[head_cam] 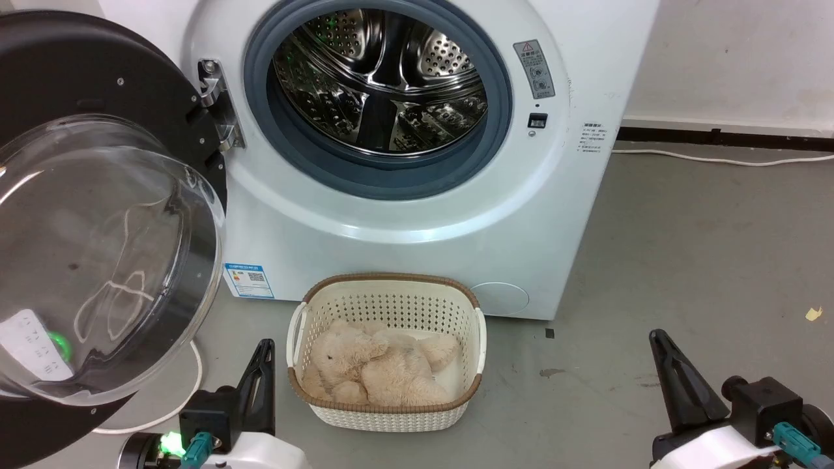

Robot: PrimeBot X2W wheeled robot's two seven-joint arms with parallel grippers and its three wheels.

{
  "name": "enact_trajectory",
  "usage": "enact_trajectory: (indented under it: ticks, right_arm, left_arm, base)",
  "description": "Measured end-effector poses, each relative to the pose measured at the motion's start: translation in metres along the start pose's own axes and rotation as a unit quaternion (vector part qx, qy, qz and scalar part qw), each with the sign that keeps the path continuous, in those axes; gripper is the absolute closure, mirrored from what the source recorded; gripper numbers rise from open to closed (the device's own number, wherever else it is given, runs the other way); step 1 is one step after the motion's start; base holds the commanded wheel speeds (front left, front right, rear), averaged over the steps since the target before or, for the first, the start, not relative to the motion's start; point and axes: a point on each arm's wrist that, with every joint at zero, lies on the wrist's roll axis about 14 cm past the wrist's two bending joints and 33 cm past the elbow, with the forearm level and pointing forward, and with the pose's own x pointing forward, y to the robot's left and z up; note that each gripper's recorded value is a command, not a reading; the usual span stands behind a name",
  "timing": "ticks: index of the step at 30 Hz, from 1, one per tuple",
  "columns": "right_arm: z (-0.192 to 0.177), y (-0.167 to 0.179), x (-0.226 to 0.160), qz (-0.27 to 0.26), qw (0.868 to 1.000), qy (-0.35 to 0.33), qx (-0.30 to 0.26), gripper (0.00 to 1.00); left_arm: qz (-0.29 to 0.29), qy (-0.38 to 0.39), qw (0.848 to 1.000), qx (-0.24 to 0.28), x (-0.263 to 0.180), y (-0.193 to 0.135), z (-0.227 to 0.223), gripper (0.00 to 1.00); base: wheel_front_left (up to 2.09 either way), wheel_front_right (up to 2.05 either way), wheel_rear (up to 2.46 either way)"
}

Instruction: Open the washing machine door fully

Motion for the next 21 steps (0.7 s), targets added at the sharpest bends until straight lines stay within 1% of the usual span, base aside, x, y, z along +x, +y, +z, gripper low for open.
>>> enact_trajectory:
  ticks: [21]
  right_arm:
    - [-0.0071, 0.0027, 0.0017, 0.005, 1.000, 0.023, -0.008, 1.00]
  left_arm:
    - [0.006, 0.013, 1.000, 0.007, 0.0026, 0.0048, -0.0017, 1.00]
  base:
    - [0.00, 0.00, 0.00]
